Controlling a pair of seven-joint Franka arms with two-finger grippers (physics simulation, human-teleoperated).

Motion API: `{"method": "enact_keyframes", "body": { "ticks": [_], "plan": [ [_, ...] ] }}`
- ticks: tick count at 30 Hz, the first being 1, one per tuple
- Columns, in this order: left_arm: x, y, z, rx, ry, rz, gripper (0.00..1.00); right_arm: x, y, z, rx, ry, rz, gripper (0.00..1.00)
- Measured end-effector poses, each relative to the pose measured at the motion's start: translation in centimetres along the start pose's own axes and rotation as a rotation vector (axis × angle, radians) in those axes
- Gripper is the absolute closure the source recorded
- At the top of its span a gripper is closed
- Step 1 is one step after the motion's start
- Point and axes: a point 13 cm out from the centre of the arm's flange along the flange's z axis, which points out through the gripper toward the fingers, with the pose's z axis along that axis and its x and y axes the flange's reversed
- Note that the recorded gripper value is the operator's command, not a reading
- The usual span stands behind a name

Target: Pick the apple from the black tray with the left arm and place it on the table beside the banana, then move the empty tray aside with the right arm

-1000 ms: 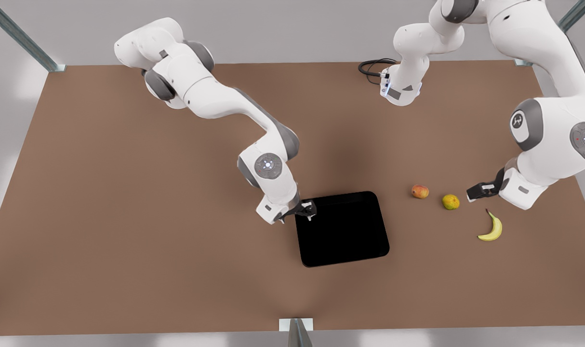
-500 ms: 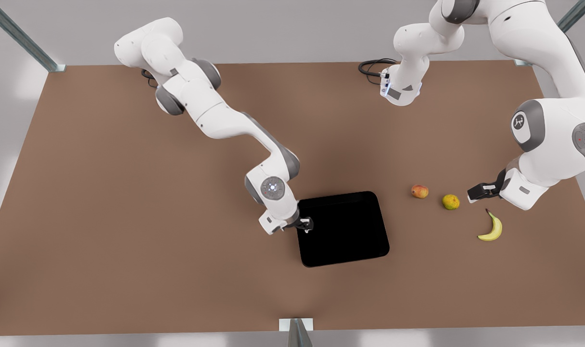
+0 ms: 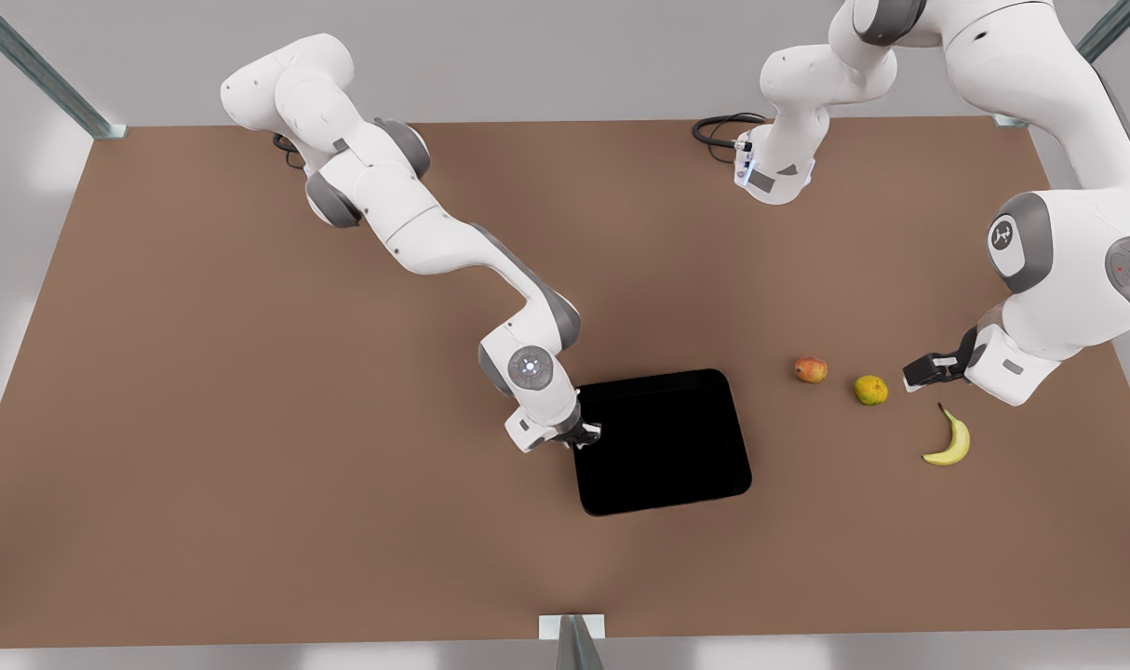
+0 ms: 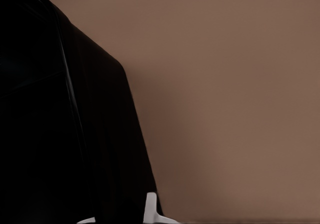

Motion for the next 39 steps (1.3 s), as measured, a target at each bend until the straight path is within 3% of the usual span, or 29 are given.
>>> {"method": "enact_keyframes", "body": {
  "ticks": [2, 6, 12, 14, 17, 32, 35, 39],
  "plan": [
    [0.0, 0.0, 0.0, -0.001, 0.0, 0.0, 0.0, 0.0, 0.1, 0.0, -0.003, 0.002, -0.001, 0.79],
    [0.0, 0.0, 0.0, -0.001, 0.0, 0.001, 0.0, 0.0, 0.5, -0.7, -0.017, 0.01, -0.001, 0.8],
    [0.0, 0.0, 0.1, 0.0, 0.002, 0.002, 0.0, -1.7, 1.9, -8.5, -0.06, 0.03, 0.004, 0.83],
    [0.0, 0.0, 0.1, 0.0, 0.001, 0.002, 0.0, -3.0, 1.2, -12.1, -0.052, 0.034, 0.002, 0.92],
    [0.0, 0.0, 0.1, 0.0, 0.002, 0.002, 0.0, -5.0, -1.5, -17.3, -0.018, 0.051, 0.003, 0.91],
    [0.5, -2.6, 0.1, 0.007, 0.013, 0.045, 0.0, -15.5, -35.5, -38.7, 0.204, 0.223, 0.024, 0.91],
    [1.3, -5.3, -0.9, 0.014, 0.028, 0.087, 0.0, -16.5, -41.4, -39.3, 0.206, 0.251, 0.006, 0.91],
    [2.5, -5.0, -4.4, 0.02, 0.03, 0.081, 0.0, -17.8, -46.4, -34.3, 0.226, 0.296, -0.054, 0.9]
  ]
}}
